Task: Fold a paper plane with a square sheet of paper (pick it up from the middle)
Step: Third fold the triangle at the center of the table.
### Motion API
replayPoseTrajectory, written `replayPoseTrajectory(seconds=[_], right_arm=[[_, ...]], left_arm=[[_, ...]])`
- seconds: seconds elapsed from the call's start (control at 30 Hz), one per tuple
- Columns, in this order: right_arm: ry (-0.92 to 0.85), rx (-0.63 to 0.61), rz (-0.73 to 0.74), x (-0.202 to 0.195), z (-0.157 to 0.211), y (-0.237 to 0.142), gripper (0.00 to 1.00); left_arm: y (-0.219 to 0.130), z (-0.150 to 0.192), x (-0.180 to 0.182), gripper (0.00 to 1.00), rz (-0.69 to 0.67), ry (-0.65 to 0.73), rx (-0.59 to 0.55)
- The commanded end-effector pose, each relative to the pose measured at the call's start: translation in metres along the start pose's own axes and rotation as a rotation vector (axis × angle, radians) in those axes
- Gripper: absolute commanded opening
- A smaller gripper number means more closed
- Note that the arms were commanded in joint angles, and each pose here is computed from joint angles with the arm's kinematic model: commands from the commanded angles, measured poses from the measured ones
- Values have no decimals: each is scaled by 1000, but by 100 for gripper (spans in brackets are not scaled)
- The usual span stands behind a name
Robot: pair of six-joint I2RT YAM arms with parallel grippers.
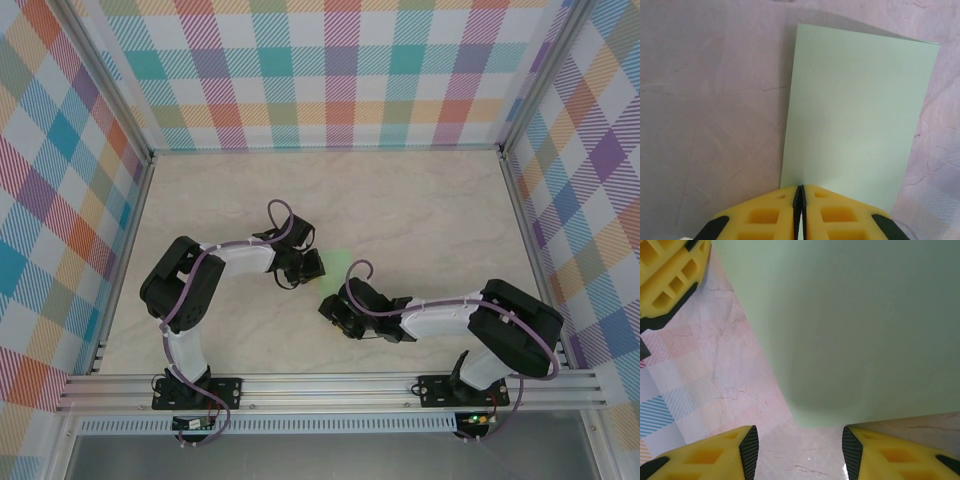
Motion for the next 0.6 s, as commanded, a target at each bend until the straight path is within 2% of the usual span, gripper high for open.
replayPoseTrajectory(seconds=[0.0,0.1,0.27,0.4,0.57], right_arm=[[39,-136,-40,0,-27,1,51],[32,-140,-79,11,-28,-1,51],[30,-162,-64,10,-30,-2,51],[10,-222,-40,6,-42,-13,53],[-54,-209,-36,8,-57,-26,56]], left_arm=[[12,25,43,12,-137,-60,91],[12,25,43,12,-136,-60,93],[12,26,44,12,-137,-63,95],[12,26,44,12,-139,-63,93],[13,27,46,12,-144,-63,95]])
Point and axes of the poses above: each hand's point on the last joint's axis, 136 mm out from that joint toward the fingers, its own y axis out along the fingers, its own x axis along the line the jaws close on, z = x × y, the point moved 2 cm from there along -y, back along the fingers, and after that the axes turned 2 degrees about -y, right-handed, at the moved point
